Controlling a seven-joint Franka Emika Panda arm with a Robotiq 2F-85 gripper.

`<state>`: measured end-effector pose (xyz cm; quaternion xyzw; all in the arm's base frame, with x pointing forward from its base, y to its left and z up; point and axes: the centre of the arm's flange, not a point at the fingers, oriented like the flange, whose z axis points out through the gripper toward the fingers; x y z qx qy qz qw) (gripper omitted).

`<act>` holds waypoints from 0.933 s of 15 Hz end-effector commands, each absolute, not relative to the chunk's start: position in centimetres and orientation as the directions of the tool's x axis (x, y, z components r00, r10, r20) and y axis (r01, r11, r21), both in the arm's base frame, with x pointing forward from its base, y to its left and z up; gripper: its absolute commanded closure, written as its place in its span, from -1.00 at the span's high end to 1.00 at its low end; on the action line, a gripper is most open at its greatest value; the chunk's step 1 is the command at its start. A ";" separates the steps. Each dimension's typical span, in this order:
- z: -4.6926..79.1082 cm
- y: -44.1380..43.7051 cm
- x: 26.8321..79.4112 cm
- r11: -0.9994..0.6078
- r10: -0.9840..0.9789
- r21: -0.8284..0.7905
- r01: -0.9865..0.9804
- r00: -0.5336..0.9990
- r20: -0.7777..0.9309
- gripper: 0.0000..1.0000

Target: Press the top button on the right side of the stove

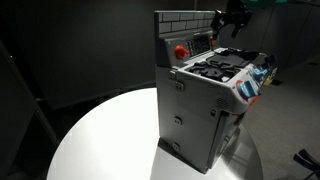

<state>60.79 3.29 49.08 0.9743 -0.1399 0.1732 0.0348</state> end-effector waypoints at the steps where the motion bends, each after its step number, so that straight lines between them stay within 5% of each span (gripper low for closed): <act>1: 49.5 3.6 62.2 -0.953 -0.277 0.016 -0.301 0.896 0.347 1.00; 14: 50.3 3.9 61.1 -0.959 -0.265 0.015 -0.284 0.913 0.310 1.00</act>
